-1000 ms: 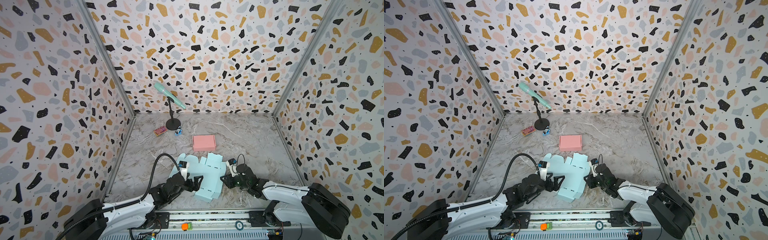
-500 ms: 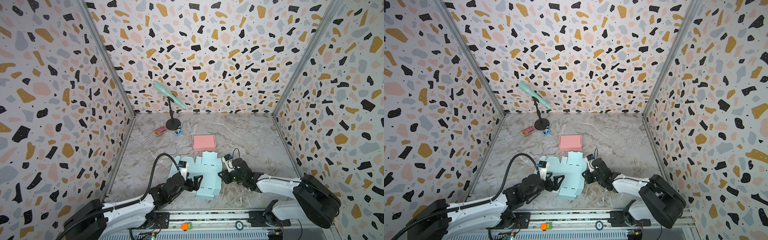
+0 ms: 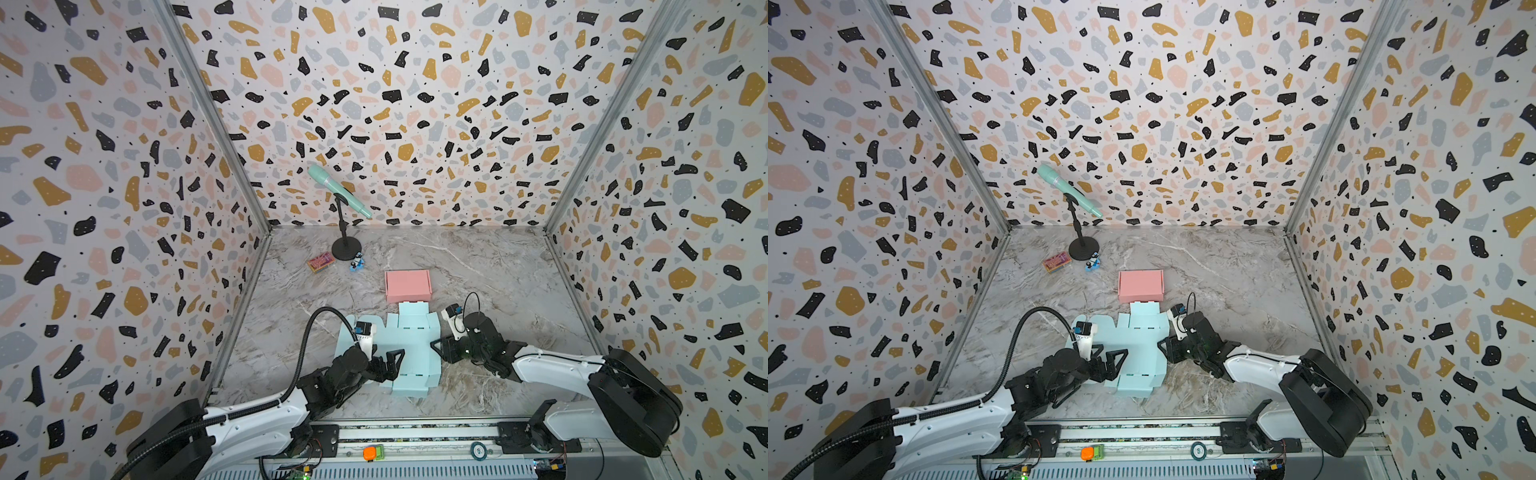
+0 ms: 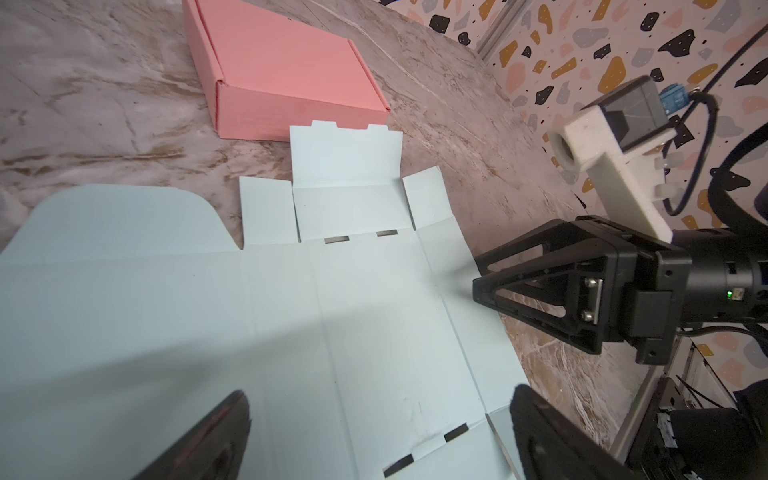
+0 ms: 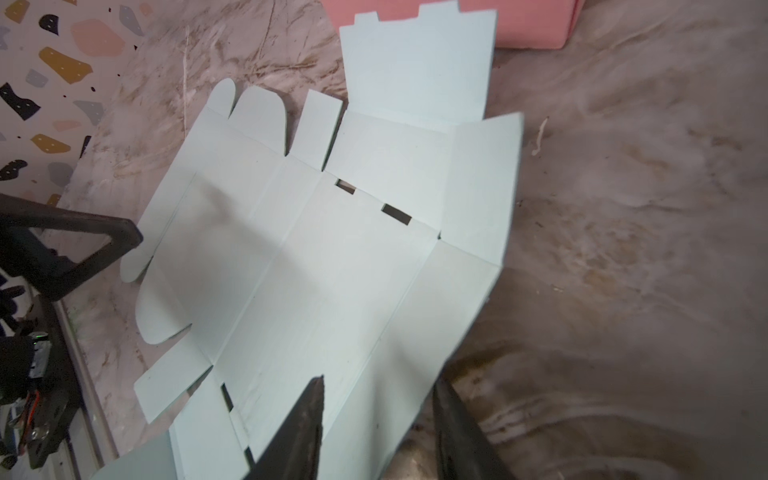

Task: Fold the paper box

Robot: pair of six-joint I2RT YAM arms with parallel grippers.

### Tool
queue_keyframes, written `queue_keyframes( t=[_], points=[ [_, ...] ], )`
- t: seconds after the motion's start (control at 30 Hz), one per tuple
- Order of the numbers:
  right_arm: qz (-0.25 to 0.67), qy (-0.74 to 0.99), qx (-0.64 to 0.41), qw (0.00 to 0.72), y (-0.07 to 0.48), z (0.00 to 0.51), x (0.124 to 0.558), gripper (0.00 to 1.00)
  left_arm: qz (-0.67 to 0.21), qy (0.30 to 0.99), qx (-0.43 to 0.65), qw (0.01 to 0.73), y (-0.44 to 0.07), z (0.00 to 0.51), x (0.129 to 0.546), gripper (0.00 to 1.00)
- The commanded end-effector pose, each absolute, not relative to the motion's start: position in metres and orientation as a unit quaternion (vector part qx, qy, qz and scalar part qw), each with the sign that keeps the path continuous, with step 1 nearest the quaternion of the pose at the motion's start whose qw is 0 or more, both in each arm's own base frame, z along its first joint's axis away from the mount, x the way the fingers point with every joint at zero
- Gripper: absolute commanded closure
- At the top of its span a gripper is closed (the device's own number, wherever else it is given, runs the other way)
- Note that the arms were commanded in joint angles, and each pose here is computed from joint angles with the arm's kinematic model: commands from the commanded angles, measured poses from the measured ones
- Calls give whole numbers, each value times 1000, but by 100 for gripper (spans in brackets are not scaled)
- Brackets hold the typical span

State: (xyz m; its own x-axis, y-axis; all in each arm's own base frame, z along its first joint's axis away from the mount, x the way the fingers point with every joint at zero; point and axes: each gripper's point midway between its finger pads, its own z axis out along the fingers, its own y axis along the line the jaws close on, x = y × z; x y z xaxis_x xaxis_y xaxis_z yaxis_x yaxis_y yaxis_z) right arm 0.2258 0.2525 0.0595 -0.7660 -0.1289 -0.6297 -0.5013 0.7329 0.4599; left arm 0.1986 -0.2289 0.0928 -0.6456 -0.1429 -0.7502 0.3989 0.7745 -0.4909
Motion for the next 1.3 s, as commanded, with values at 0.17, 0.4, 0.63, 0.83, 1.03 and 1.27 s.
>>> queue_keyframes(
  t=[0.17, 0.4, 0.63, 0.83, 1.03, 1.27],
  points=[
    [353, 883, -157, 267, 244, 48, 202, 55, -339, 837, 64, 425, -228, 98, 200, 1],
    [361, 881, -158, 262, 247, 46, 201, 54, -343, 835, 62, 427, -228, 100, 199, 1],
    [368, 880, -161, 255, 254, 43, 204, 56, -341, 836, 61, 426, -227, 99, 199, 1],
    [369, 879, -161, 254, 258, 41, 208, 63, -340, 836, 62, 425, -226, 98, 199, 1],
    [365, 881, -161, 255, 258, 41, 210, 74, -338, 837, 61, 425, -226, 96, 199, 1],
    [358, 881, -166, 261, 256, 46, 211, 84, -338, 837, 62, 426, -226, 96, 199, 1]
  ],
)
